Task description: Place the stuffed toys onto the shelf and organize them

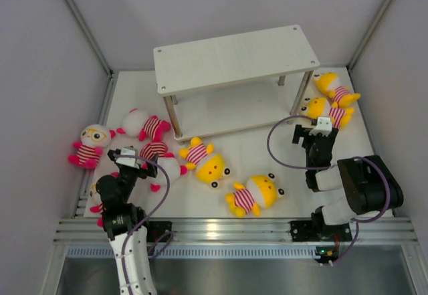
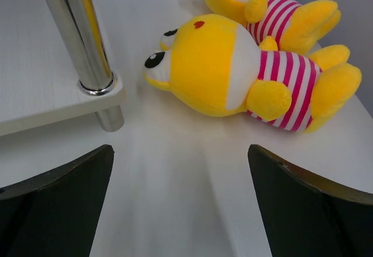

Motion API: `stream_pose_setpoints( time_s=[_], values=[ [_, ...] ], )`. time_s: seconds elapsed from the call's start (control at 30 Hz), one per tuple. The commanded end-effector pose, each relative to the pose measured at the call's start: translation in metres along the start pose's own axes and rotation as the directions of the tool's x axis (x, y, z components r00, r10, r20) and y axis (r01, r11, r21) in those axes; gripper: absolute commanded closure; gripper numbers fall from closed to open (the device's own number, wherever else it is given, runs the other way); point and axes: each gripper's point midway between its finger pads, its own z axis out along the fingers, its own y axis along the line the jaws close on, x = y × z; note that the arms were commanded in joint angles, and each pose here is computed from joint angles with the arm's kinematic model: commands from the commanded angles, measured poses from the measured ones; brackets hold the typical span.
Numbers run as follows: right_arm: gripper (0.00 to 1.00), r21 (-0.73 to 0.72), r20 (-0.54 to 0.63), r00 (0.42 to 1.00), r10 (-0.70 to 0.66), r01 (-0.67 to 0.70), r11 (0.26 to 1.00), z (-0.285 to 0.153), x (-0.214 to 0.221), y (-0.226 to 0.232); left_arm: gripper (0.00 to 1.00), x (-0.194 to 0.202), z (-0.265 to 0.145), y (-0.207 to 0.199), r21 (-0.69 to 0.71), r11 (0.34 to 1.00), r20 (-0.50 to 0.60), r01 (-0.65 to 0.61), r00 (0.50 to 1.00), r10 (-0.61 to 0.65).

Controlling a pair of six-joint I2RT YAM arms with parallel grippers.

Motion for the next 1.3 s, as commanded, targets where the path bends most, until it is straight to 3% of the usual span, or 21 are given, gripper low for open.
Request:
stream_pose_setpoints(
  time_s=[0.0,0.3,0.33,0.37,0.4,0.47,0.5,0.53,0.7,0.8,0.87,1.0,1.13,1.27],
  values=[
    [0.01,0.007,0.087,0.995,0.045,-0.046,0.999,0.01,-0.031,-0.003,0.01,-0.014,0.0,-0.002,0.009,1.0,0.042,-0.023,0.999,0.023],
    [0.01,-0.016,0.073,0.996,0.058,-0.057,0.998,0.012,-0.03,0.0,0.01,-0.037,-0.002,0.014,-0.084,0.996,0.069,0.014,0.998,-0.008],
    [0.01,0.034,0.107,0.992,0.074,-0.078,0.996,0.012,-0.042,-0.012,0.01,-0.048,-0.003,0.014,-0.085,0.996,0.082,0.011,0.997,-0.004],
    [0.01,0.046,0.065,0.996,0.064,-0.067,0.997,0.008,-0.038,-0.015,0.01,-0.053,-0.003,0.015,-0.083,0.996,0.081,0.008,0.997,-0.001],
    [0.01,0.072,0.059,0.996,0.062,-0.066,0.995,0.009,-0.049,-0.019,0.01,-0.051,0.0,0.017,-0.083,0.996,0.051,0.013,0.999,-0.009],
    [0.01,0.21,0.159,0.96,0.23,-0.261,0.942,-0.003,-0.093,-0.047,0.01,-0.072,-0.001,0.018,-0.081,0.997,0.059,-0.006,0.998,0.011],
    [0.0,0.244,0.13,0.955,0.269,-0.293,0.924,-0.004,-0.102,-0.053,0.01,-0.068,0.002,0.021,-0.079,0.997,0.015,0.0,1.0,0.001],
    [0.01,0.215,0.184,0.934,0.305,-0.341,0.915,-0.01,-0.131,-0.061,0.01,-0.071,0.003,0.021,-0.071,0.997,0.003,0.003,1.0,-0.003],
    [0.01,0.323,0.052,0.949,0.312,-0.312,0.894,-0.015,-0.175,-0.094,0.01,-0.066,0.004,0.014,-0.024,0.999,-0.097,0.047,0.994,-0.049],
    [0.01,0.311,-0.058,0.933,0.356,-0.322,0.894,0.004,-0.171,-0.102,0.01,-0.058,0.003,0.016,-0.037,0.998,-0.136,0.06,0.989,-0.064],
    [0.01,0.299,-0.165,0.901,0.402,-0.343,0.891,0.019,-0.144,-0.107,0.01,-0.058,0.002,0.019,-0.059,0.996,-0.136,0.066,0.988,-0.074],
    [0.09,0.332,-0.234,0.842,0.486,-0.401,0.854,0.044,-0.115,-0.132,0.01,-0.051,0.001,0.019,-0.062,0.997,-0.135,0.048,0.989,-0.056],
    [0.21,0.351,-0.297,0.706,0.642,-0.545,0.761,0.061,-0.066,-0.159,0.01,-0.044,0.001,0.024,-0.09,0.995,-0.132,0.045,0.99,-0.057],
    [0.26,0.286,-0.335,0.685,0.647,-0.58,0.763,0.085,-0.055,-0.158,0.01,-0.038,0.005,0.031,-0.111,0.994,-0.129,0.0,0.992,-0.015]
  ],
)
